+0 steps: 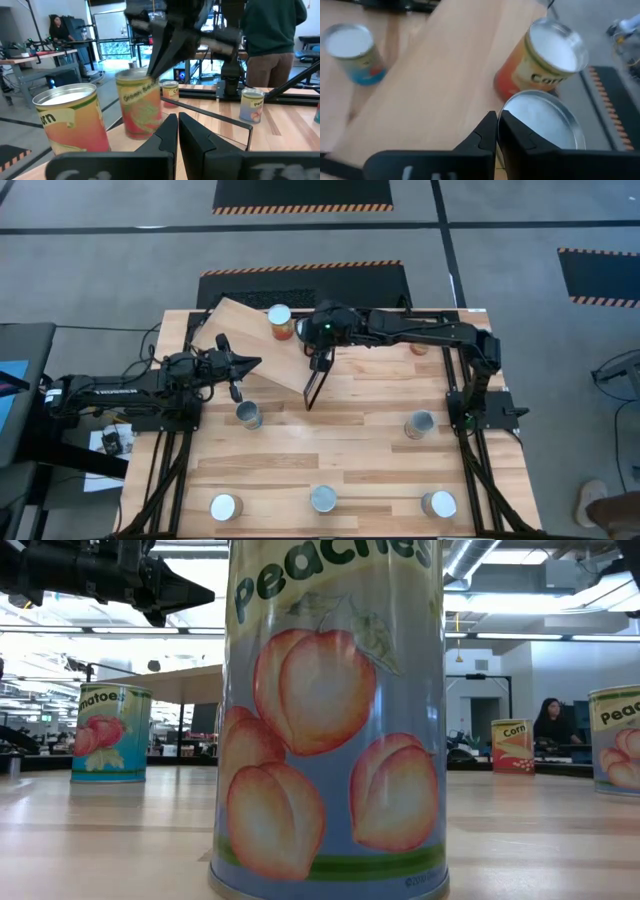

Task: Pick and place cans onto a shelf
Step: Put the top canned green beans on the shelf

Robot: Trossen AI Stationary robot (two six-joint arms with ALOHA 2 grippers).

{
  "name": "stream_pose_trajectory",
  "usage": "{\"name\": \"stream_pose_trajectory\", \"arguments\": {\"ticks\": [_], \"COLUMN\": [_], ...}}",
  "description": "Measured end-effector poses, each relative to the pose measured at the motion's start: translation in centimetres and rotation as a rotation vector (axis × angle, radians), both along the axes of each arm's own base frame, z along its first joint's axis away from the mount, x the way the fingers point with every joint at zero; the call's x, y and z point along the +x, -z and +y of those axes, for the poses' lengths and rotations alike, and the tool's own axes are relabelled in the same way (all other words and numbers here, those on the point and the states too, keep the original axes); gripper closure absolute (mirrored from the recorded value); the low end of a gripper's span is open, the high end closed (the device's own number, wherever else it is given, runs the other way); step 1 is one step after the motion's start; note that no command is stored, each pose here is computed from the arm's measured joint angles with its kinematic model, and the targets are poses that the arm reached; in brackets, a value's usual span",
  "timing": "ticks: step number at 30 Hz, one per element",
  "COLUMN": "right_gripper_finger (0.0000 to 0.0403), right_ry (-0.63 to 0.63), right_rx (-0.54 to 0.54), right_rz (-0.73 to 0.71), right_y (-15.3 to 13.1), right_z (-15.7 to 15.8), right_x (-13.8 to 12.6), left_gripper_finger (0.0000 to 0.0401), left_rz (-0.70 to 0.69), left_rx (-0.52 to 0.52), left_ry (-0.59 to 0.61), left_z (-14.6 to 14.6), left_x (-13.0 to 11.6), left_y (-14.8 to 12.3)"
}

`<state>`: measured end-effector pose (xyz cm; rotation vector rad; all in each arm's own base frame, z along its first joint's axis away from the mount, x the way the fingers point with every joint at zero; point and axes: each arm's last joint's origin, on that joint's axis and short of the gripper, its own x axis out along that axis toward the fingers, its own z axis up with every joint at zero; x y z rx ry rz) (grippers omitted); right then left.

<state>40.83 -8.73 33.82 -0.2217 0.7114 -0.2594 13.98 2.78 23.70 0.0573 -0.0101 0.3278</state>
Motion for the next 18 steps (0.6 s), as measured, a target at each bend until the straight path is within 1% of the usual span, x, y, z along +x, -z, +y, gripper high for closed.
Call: {"name": "stream_pose_trajectory", "arguments": {"ticks": [4, 9, 18], "right_gripper_finger": [0.0357, 0.0344, 0.0307], "right_ry": [-0.001, -0.005, -0.003], "right_rx": [-0.011, -0.014, -0.014], "right_rz": [0.011, -0.005, -0.005], "right_y": [0.56, 0.41, 0.45], "right_z": [-0.35, -0.28, -0.35], "right_x": [0.42, 0.49, 0.51], "left_gripper_finger": [0.0395, 0.0395, 0.0395], "left_rz": [0.002, 0.006, 0.004], "left_rx": [0.000, 0.000, 0.000], "left_ry": [0.001, 0.000, 0.000], "left_z": [0.00, 0.00, 0.00], "left_x": [0.00, 0.00, 0.00], "left_y": [0.02, 0.05, 0.04]}}
